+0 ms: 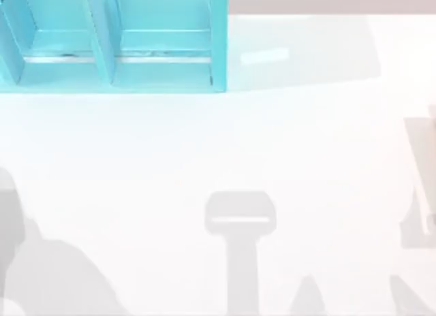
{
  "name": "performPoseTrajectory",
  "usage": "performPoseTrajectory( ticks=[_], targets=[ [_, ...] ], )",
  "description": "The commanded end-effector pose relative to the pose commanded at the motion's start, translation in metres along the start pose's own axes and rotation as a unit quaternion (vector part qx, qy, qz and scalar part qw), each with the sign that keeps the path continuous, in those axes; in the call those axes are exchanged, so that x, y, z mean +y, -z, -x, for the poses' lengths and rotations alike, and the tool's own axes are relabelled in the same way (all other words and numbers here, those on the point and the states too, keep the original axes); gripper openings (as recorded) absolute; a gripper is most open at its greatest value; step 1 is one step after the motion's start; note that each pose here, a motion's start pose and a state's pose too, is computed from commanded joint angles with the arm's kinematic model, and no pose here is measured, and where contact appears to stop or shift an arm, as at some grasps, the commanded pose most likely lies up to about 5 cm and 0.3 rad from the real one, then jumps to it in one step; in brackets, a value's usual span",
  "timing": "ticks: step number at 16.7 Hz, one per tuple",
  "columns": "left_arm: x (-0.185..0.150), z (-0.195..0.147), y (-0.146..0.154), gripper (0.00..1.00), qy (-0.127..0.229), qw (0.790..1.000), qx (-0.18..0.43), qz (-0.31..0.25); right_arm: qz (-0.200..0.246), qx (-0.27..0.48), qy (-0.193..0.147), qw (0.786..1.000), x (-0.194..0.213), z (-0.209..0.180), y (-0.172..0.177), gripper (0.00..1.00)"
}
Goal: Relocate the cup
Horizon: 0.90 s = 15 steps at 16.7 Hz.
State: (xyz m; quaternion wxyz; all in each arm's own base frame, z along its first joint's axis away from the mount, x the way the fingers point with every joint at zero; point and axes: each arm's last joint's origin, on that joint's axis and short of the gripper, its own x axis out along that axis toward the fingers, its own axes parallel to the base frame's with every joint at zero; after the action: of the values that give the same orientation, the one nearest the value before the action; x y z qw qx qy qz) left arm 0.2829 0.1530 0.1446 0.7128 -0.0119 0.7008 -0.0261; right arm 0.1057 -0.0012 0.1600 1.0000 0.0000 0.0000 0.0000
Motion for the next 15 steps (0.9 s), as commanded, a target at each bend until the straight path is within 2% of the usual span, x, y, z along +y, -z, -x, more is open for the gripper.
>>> performPoseTrajectory(
  ticks=[12, 15],
  targets=[
    [0.0000, 0.0000, 0.0000, 0.98, 0.000, 1.000, 0.000, 0.000, 0.000, 0.000, 0.000, 1.000, 0.0000, 0.0000, 0.0000, 1.00],
    [0.0000, 0.0000, 0.0000, 1.00, 0.000, 1.000, 0.000, 0.000, 0.000, 0.000, 0.000, 1.000, 0.0000, 0.0000, 0.0000, 1.00]
  ],
)
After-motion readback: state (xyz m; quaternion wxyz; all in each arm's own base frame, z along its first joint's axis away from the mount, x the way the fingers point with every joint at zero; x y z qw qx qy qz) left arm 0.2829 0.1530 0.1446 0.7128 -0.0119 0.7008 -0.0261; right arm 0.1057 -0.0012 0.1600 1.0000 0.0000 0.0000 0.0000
